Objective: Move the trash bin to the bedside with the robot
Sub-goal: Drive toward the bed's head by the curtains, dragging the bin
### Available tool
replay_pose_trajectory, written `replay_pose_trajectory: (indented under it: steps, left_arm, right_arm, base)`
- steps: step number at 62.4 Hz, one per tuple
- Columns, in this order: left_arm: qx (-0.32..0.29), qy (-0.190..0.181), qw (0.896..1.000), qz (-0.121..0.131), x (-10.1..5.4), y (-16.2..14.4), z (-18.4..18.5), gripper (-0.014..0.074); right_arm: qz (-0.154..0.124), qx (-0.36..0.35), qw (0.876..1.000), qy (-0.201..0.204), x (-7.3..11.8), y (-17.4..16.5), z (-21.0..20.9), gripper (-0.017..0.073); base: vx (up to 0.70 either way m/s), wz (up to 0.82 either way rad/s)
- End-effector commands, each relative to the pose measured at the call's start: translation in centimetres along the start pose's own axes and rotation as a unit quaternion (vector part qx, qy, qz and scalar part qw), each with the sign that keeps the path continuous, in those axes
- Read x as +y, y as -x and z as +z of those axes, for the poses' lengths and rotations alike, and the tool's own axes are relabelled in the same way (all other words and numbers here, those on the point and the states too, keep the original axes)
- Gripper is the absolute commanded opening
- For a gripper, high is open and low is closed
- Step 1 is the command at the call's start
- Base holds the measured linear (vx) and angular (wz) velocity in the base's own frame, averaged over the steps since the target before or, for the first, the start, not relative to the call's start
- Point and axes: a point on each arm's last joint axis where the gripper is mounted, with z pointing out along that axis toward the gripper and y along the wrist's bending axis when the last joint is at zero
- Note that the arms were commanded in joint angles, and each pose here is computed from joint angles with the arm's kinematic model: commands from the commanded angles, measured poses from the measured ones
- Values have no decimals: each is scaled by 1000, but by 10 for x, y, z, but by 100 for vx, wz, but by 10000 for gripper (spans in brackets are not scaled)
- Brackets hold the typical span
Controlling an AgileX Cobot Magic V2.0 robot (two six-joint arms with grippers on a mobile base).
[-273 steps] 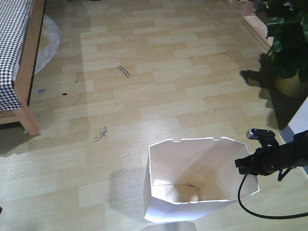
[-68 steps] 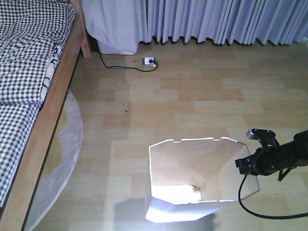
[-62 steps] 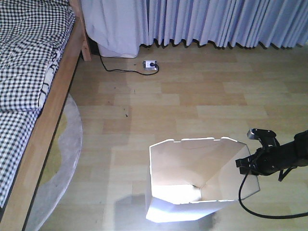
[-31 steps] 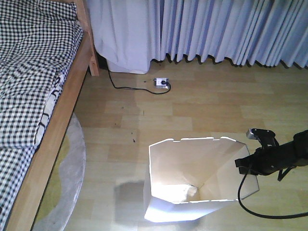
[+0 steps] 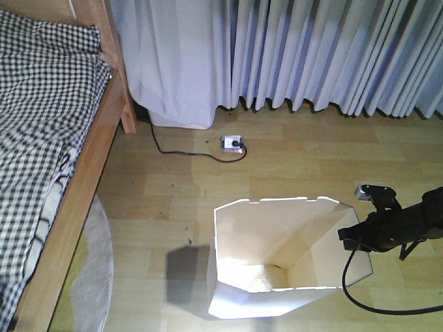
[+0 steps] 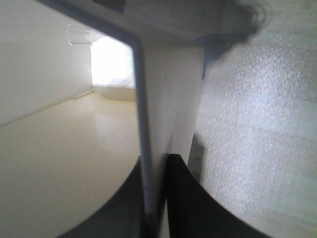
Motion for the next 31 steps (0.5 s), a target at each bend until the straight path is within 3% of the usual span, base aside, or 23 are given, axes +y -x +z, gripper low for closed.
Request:
replay_pose_trajectory:
  steps: [1, 31]
  left_arm:
    - [-27, -4, 1000, -6, 0, -2, 2, -6]
    - [-27, -4, 1000, -6, 0, -2, 2, -6]
  right_arm:
    - [2, -55, 995, 81, 19, 21, -21, -6]
    - [2, -55, 995, 84, 20, 21, -21, -6]
  base:
    - [35, -5]
    - [30, -3]
